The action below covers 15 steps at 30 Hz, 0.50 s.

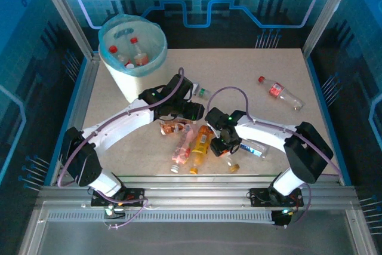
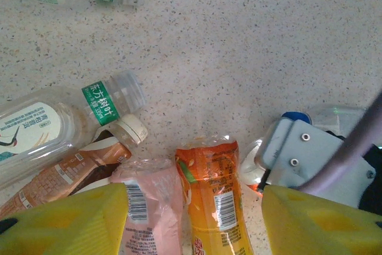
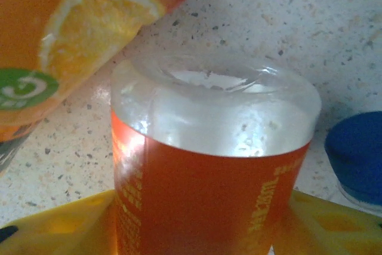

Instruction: Put the plastic bottles in the bin

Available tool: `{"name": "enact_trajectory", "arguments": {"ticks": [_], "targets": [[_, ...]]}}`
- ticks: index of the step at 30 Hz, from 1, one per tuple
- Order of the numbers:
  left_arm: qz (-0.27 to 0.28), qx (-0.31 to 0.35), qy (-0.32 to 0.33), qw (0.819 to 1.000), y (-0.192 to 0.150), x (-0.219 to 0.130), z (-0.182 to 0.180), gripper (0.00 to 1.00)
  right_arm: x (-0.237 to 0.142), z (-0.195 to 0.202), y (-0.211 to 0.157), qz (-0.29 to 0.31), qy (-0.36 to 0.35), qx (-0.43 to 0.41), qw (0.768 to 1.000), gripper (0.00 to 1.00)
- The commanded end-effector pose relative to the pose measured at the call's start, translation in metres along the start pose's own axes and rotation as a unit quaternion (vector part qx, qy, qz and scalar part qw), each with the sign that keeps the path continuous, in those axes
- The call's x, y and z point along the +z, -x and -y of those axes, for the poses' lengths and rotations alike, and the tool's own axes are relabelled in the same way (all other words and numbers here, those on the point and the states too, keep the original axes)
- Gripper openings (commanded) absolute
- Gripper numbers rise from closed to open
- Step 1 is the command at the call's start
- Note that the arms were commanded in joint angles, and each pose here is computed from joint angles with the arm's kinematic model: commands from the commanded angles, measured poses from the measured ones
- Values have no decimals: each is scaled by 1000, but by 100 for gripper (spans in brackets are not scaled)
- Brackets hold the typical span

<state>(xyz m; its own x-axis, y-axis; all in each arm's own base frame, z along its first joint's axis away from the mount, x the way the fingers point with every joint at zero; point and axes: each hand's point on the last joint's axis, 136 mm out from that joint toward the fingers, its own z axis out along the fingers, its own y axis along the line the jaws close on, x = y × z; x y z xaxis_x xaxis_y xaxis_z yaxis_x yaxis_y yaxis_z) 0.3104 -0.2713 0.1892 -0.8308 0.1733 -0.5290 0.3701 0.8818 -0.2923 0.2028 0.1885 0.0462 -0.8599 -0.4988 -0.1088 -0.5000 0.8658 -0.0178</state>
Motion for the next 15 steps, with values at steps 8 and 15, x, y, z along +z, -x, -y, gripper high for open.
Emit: {"name": "enact_trajectory", "arguments": {"ticks": [8, 15], "targets": [[94, 18, -145, 985, 46, -83, 61, 73, -111, 4, 16, 173, 26, 14, 984, 57], [85, 27, -278, 956, 44, -103, 111, 88, -194, -4, 41, 342, 74, -11, 937, 57]]}}
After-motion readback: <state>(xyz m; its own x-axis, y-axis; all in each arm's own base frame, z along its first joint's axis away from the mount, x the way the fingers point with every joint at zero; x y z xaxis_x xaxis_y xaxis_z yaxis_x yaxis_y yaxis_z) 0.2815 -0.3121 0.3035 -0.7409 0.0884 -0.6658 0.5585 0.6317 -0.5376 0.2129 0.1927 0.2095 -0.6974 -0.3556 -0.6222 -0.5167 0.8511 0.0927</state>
